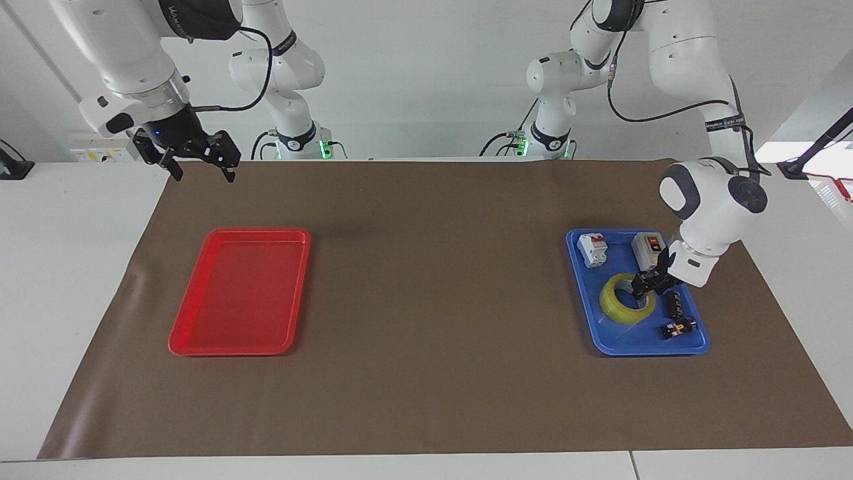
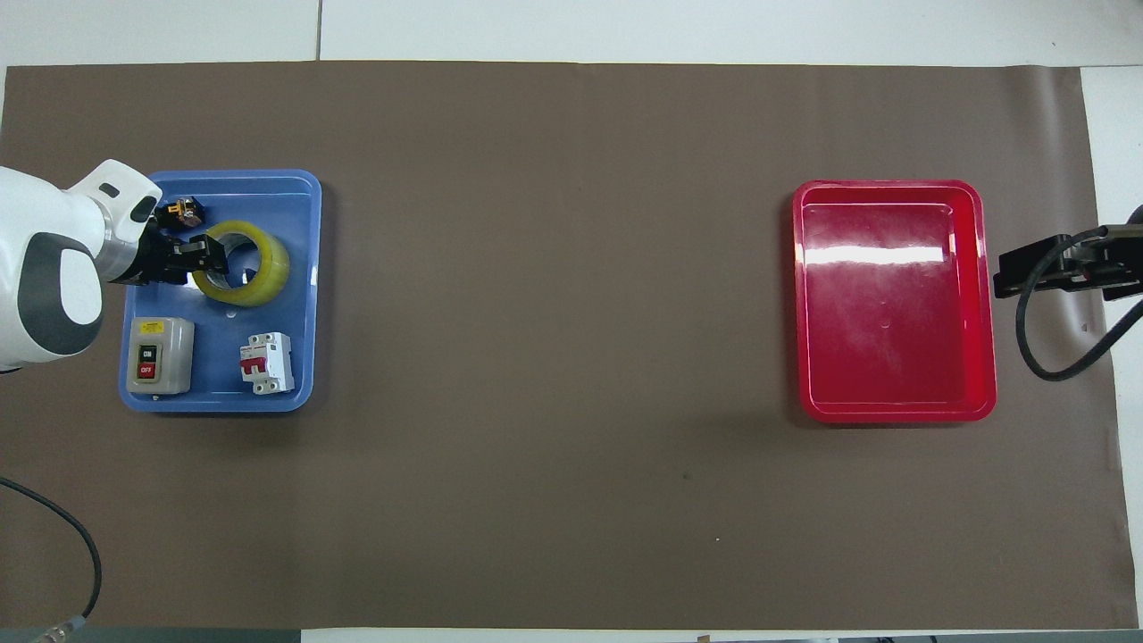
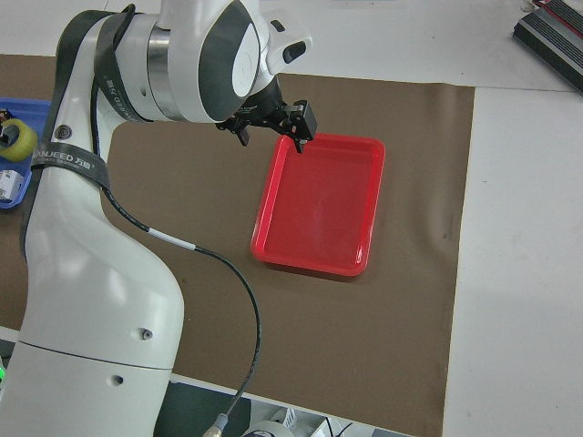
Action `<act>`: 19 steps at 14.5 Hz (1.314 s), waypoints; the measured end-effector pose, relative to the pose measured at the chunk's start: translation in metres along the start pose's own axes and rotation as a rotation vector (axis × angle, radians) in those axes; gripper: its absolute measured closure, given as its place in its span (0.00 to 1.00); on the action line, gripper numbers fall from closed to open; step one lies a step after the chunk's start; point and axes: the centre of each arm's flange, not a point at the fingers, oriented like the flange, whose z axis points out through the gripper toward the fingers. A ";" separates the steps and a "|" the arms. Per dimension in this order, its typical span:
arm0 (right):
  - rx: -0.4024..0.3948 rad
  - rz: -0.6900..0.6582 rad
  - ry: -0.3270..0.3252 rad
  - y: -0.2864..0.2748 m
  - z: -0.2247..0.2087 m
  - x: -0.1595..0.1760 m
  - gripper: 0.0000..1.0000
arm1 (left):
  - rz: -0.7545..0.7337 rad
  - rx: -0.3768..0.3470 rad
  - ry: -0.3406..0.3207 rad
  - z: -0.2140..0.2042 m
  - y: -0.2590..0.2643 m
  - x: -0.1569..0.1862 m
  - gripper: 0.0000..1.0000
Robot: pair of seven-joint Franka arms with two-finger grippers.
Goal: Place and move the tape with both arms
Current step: 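Reach the left gripper to the yellow tape roll and grasp it, then carry the tape with the left gripper to the table center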
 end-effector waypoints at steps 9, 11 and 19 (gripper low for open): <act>0.000 0.000 0.000 0.000 0.000 0.000 0.00 | 0.040 0.007 -0.106 -0.087 0.067 0.026 0.79; 0.000 0.000 0.000 0.000 0.000 0.000 0.00 | -0.019 0.033 -0.121 -0.115 0.140 0.021 0.79; 0.000 0.000 0.000 0.000 0.000 0.000 0.00 | -0.160 0.044 -0.088 -0.055 0.438 -0.096 0.79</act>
